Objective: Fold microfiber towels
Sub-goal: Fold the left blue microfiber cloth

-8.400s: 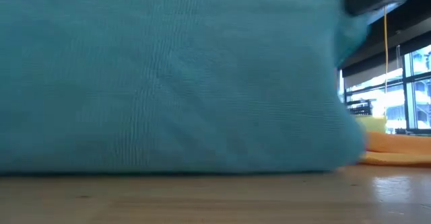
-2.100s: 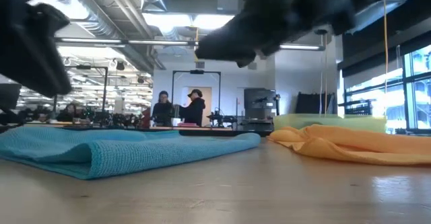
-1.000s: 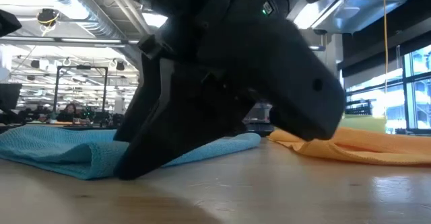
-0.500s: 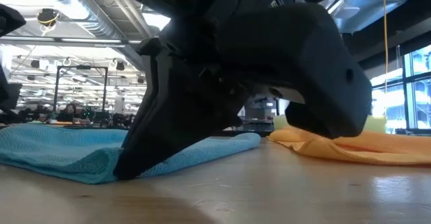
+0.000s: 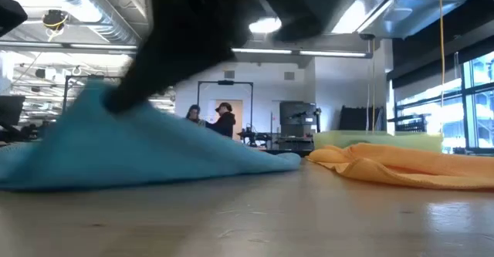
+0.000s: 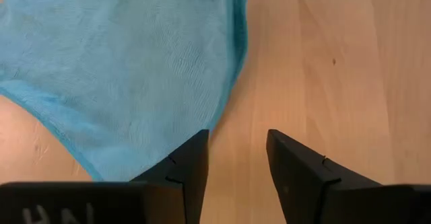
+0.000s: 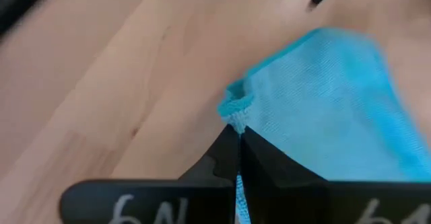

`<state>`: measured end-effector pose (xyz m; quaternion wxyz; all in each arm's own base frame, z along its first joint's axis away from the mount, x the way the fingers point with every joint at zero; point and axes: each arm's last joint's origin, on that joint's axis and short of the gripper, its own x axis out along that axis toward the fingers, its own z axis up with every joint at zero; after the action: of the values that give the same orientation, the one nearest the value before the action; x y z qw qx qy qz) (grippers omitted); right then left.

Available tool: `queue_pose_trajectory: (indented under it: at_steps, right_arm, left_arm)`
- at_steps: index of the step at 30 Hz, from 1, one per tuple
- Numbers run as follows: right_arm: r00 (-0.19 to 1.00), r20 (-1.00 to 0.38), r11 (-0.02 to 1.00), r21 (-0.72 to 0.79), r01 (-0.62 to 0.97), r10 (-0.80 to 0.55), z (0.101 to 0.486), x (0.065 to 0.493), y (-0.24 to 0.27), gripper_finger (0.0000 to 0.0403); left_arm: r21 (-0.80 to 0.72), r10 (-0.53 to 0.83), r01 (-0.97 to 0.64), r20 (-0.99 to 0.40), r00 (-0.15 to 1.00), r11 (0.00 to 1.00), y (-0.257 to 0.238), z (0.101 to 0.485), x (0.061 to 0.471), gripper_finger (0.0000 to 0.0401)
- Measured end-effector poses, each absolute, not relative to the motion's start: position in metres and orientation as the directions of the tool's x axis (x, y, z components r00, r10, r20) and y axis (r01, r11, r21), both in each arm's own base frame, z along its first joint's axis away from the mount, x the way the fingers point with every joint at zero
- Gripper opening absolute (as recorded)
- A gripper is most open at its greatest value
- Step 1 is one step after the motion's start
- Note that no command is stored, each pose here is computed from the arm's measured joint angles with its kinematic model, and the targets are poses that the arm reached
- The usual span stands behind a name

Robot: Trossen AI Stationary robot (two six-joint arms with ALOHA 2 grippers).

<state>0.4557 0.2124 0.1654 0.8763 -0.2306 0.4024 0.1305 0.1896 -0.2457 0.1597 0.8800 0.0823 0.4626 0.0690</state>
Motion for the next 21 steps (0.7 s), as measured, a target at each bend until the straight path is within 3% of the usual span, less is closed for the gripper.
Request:
queue_pose_trajectory:
  at_steps: [12,21]
  right_arm:
    - [0.644,-0.764,0.88,-0.331,-0.341,-0.038,0.201,0.46,0.21,0.001]
    - [0.646,-0.761,0.888,-0.334,-0.317,-0.055,0.205,0.465,0.2,0.0012]
  left_arm:
    - [0.278,0.256,-0.047,-0.789,0.558,0.959,-0.24,0.157,0.188,0.0206]
    - [0.252,0.248,-0.071,-0.791,0.559,0.965,-0.235,0.121,0.197,0.0224]
